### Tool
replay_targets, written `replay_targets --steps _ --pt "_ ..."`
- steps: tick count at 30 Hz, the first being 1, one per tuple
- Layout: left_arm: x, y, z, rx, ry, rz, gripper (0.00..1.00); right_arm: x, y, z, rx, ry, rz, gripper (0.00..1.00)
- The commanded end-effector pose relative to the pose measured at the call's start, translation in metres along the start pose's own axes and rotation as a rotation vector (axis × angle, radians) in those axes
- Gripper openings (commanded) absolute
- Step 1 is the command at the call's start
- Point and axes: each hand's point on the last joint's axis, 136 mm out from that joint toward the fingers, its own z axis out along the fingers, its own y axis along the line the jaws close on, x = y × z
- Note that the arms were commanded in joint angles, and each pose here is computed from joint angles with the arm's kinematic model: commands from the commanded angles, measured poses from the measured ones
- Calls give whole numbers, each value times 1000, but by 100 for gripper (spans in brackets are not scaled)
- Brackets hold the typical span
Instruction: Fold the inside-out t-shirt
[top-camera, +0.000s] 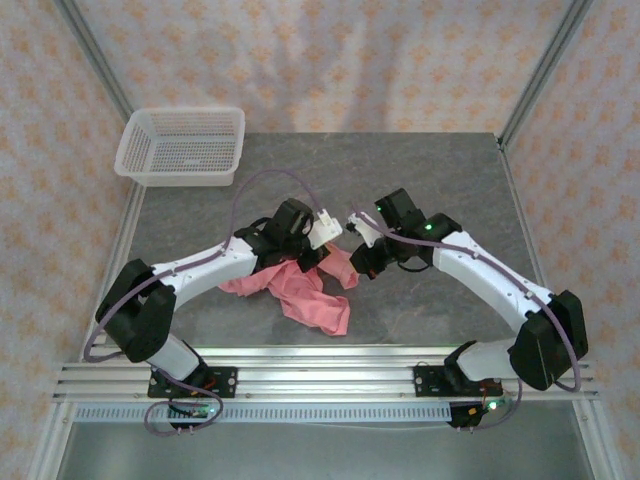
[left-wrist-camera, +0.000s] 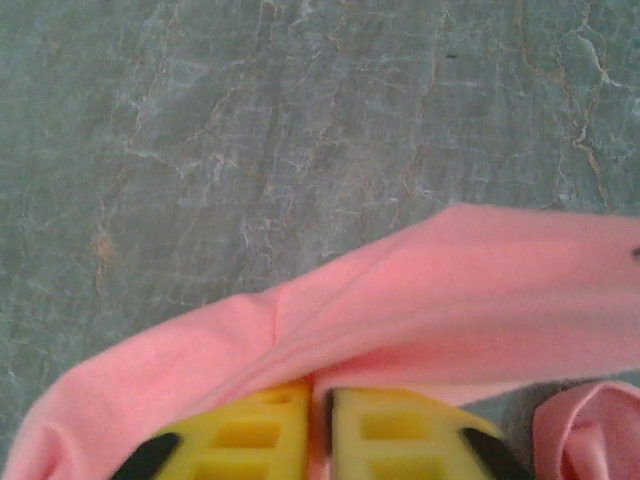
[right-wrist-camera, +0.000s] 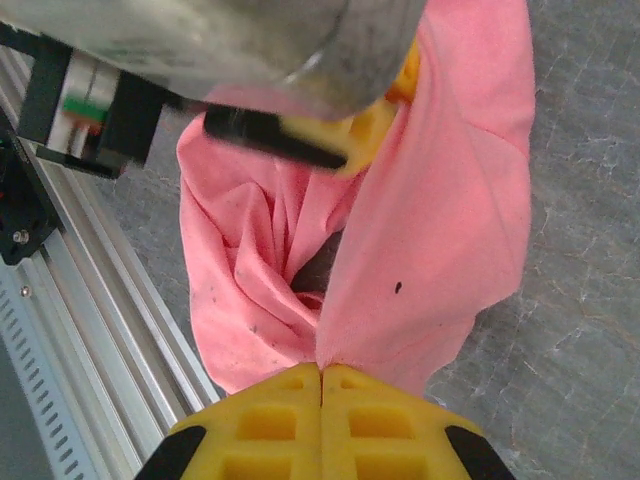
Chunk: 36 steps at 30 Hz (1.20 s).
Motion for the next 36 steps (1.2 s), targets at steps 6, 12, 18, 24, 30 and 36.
replay_targets --steps 6,12,18,24,30,36 --pt "-20 6 1 -14 -61 -37 0 -8 0 -2 4 -48 41 7" --pt "-21 6 -3 -18 -65 -37 0 -18 -23 -7 132 -196 175 36" --pt "-25 8 -2 -25 -75 -52 0 -25 -43 -6 247 -340 266 57" --pt "-27 10 -1 -32 -66 -65 0 -14 -30 21 271 -247 161 66" --pt "-28 10 4 -2 -49 -115 0 -19 -43 38 486 -403 185 69" --pt "-33 11 7 23 -69 -182 0 -24 -70 40 623 -555 301 80"
